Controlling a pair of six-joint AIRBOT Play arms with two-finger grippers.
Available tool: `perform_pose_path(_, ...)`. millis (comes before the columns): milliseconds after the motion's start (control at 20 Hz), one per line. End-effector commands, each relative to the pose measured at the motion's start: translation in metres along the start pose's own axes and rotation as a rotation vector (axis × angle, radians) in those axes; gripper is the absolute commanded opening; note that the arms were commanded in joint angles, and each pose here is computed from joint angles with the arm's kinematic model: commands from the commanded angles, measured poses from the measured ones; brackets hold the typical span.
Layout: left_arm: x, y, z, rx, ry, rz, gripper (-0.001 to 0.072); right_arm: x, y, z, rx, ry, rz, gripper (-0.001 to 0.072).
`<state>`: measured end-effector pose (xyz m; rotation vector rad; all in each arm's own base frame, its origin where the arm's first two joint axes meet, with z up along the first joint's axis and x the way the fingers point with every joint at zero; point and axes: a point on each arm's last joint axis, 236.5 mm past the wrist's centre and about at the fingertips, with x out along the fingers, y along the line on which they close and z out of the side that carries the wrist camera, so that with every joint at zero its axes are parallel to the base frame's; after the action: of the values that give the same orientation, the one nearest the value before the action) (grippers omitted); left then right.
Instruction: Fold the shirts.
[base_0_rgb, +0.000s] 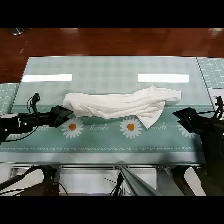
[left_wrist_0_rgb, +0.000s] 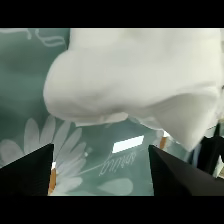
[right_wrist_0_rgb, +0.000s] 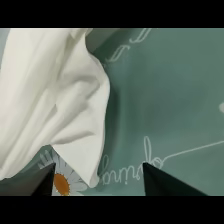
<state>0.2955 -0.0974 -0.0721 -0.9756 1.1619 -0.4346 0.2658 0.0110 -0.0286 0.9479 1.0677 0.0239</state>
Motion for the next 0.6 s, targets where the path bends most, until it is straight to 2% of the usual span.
perform_pose_path(0,0.018,0.003,0.011,0.029,-0.064,0.043,0.0702,0.004,0.001,-0.015,0.011,0.034,0.025,0.0620)
perform_pose_path(200,0.025,-0.015,0.021,0.122,-0.114,-0.009,0.0699,0.004,-0.003,-0.021,0.002,0.062,0.011,0.0619)
perform_pose_path(550,0.024,-0.017,0.022,0.158,-0.119,-0.014,0.0697,0.003,-0.006,-0.026,-0.007,0.081,-0.003,0.0619)
